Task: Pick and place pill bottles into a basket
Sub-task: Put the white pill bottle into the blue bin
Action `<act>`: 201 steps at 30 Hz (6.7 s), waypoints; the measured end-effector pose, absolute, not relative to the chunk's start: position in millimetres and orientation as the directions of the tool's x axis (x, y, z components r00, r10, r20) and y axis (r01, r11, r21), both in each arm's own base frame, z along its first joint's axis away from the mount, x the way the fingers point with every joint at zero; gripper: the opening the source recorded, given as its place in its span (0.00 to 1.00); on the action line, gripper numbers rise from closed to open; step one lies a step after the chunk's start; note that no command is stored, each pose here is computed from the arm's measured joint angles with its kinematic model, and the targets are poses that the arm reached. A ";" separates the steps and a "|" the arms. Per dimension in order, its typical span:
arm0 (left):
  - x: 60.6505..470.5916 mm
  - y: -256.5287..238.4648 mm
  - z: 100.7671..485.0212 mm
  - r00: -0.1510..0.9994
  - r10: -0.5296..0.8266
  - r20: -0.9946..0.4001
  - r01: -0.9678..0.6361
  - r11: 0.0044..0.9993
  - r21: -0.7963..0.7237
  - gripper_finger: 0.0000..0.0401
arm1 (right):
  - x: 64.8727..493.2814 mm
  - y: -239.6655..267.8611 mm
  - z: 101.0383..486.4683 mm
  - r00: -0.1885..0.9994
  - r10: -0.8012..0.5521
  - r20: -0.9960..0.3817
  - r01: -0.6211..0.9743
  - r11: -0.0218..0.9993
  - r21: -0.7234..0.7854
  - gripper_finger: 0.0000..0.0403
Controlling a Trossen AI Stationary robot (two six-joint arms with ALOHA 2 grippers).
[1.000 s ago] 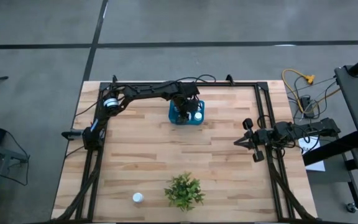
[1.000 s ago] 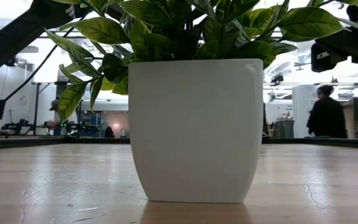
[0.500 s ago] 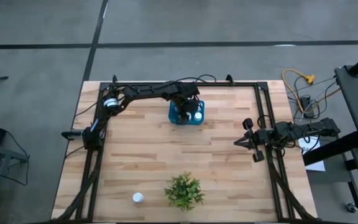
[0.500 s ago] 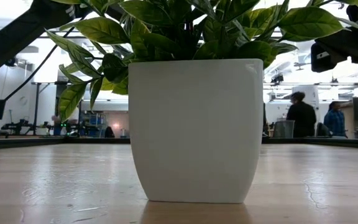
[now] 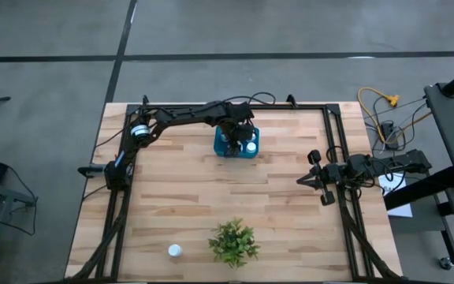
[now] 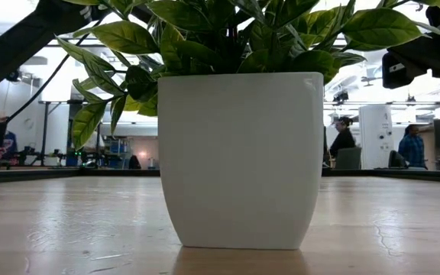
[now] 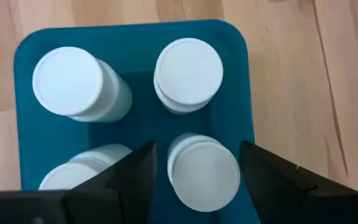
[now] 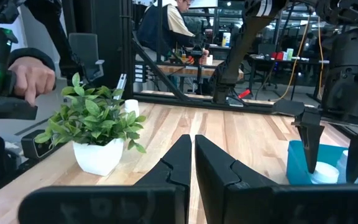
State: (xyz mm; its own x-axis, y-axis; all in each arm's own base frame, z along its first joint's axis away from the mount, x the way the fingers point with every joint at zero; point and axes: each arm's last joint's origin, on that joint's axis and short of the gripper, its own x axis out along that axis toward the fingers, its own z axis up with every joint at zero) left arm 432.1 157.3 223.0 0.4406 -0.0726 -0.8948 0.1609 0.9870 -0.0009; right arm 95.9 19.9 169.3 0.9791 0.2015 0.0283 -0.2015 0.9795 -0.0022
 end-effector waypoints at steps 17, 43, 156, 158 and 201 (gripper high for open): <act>416.0 148.1 282.9 0.461 -0.064 -0.885 0.164 0.986 0.015 0.52 | 95.9 19.9 169.2 0.979 0.201 0.028 -0.202 0.979 -0.002 0.03; 268.1 74.9 351.8 0.765 -0.122 -0.632 0.124 0.991 -0.042 0.52 | 95.9 19.9 169.3 0.979 0.201 0.028 -0.201 0.980 -0.002 0.03; 239.1 -198.0 252.4 0.182 -0.307 -0.934 0.661 0.742 -0.115 0.52 | 95.9 19.9 169.2 0.979 0.201 0.028 -0.202 0.979 -0.002 0.03; 236.0 -201.1 251.1 0.175 -0.307 -0.936 0.671 0.733 -0.115 0.52 | 95.9 19.9 169.2 0.979 0.201 0.028 -0.201 0.979 -0.003 0.03; 238.9 -231.8 216.0 0.182 -0.239 -0.954 0.660 0.748 -0.062 0.52 | 95.9 19.9 169.2 0.979 0.201 0.028 -0.201 0.979 -0.002 0.03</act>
State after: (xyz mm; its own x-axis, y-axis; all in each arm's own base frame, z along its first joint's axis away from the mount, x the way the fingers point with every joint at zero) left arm 238.9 -231.8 216.0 0.1816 -0.2391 -0.9539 0.6603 0.7485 -0.0619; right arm 95.9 19.9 169.2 0.9791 0.2015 0.0279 -0.2015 0.9795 -0.0023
